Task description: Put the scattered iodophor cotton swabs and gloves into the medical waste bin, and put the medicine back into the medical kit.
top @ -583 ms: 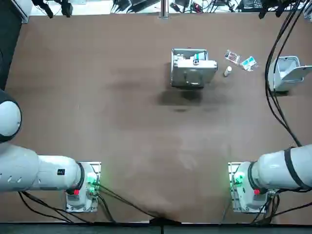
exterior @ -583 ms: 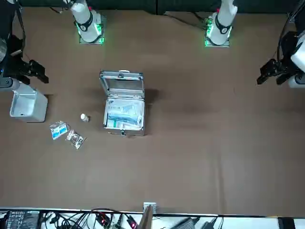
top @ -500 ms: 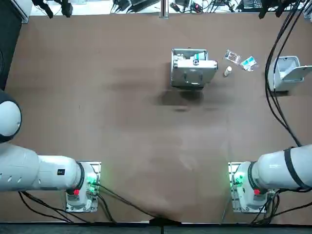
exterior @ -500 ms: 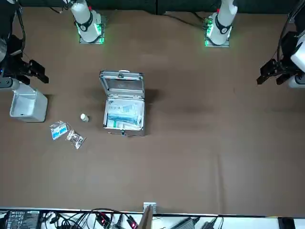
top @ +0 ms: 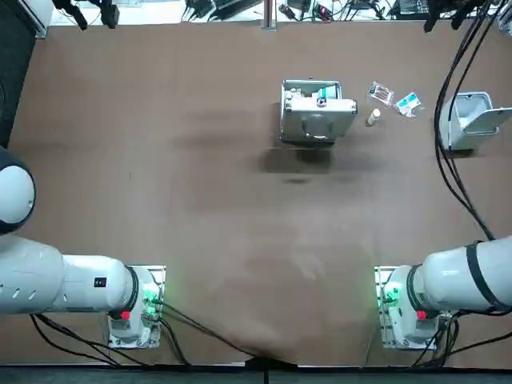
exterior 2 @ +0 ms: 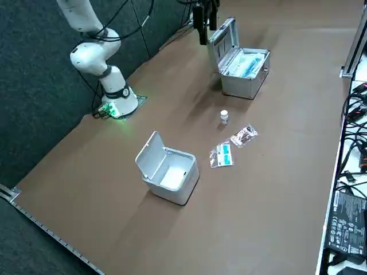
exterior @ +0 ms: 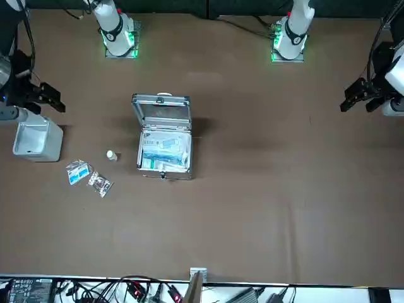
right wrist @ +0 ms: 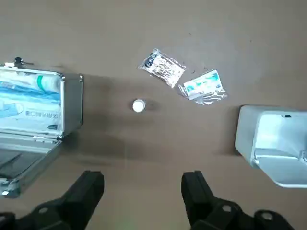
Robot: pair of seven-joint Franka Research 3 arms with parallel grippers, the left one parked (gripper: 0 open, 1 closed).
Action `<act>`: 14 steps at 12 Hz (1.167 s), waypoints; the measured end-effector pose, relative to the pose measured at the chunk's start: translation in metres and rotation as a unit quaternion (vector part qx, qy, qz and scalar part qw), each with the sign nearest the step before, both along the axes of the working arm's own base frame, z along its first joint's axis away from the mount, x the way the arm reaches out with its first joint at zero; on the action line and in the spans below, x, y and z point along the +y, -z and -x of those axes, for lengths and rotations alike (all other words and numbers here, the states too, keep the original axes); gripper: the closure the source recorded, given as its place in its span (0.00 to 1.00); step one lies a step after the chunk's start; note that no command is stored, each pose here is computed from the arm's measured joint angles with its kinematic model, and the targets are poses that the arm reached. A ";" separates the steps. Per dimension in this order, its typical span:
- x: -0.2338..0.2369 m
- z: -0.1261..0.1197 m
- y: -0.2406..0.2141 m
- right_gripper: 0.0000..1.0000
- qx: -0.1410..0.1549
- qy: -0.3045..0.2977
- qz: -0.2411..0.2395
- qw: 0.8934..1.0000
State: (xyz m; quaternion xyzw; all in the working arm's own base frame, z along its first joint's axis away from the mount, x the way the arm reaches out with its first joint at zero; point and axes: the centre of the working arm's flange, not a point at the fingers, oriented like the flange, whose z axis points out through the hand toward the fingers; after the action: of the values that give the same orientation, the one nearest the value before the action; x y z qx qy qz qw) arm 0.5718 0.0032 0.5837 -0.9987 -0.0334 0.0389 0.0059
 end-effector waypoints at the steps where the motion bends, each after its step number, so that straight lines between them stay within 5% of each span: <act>1: 0.000 -0.005 0.012 0.00 0.000 -0.002 0.000 1.000; 7: -0.002 -0.024 0.132 0.00 0.015 -0.135 -0.014 0.991; 12: -0.015 -0.020 0.225 0.00 0.017 -0.247 -0.027 0.968; 14: -0.028 -0.014 0.267 0.00 0.000 -0.322 -0.028 0.946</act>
State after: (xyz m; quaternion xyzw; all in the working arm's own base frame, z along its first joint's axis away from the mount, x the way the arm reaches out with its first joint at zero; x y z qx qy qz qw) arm 0.5861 -0.0245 0.3166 -0.9341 -0.3544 0.0380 0.0211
